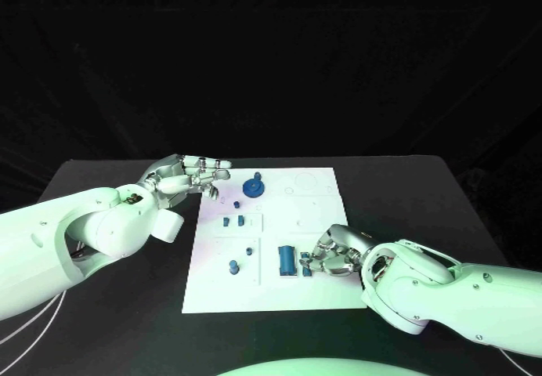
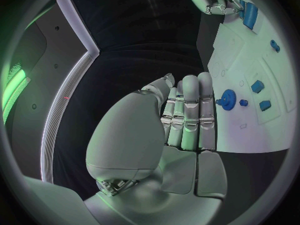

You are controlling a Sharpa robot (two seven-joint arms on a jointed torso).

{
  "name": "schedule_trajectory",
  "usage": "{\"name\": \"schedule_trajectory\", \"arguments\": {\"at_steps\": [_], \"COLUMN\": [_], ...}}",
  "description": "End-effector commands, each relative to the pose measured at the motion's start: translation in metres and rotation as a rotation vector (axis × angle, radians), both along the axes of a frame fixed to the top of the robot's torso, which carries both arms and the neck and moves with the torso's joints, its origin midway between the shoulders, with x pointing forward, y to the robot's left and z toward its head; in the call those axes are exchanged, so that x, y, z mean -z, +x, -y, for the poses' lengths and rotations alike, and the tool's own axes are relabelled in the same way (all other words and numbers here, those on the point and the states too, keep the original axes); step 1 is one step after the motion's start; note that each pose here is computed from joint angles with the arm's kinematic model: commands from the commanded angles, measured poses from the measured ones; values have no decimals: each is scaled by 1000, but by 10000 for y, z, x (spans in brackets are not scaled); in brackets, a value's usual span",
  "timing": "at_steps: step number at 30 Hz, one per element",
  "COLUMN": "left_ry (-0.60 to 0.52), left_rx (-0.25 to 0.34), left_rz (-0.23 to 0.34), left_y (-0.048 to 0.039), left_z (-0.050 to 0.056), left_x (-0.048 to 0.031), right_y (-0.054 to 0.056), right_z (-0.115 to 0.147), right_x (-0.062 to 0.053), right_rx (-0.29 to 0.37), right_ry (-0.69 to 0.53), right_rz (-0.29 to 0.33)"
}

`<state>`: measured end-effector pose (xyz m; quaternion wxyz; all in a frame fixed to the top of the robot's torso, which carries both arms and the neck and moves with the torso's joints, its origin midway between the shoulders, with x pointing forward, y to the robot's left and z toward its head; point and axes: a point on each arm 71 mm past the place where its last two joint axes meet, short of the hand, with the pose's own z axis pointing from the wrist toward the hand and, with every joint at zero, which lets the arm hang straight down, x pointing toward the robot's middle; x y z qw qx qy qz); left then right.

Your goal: Assemble the parts on the task board

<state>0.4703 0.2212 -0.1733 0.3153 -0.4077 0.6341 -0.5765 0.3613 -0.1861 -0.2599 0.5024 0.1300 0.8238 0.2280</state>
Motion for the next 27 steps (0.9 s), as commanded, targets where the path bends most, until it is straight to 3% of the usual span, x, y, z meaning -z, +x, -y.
{"name": "schedule_trajectory", "arguments": {"at_steps": [1,15,27], "left_ry": [-12,-11,-10], "left_rx": [19,14,11], "left_rz": [0,2,2], "left_y": [-10,-10,-7], "left_z": [25,17,4], "left_x": [-10,-12,-10], "right_y": [-13,-17,-118], "right_z": [-27,13,86], "right_x": [12,-15,-81], "right_rx": [-31,-39,-95], "right_ry": [-19,-33,-26], "right_rz": [-3,30,40]}}
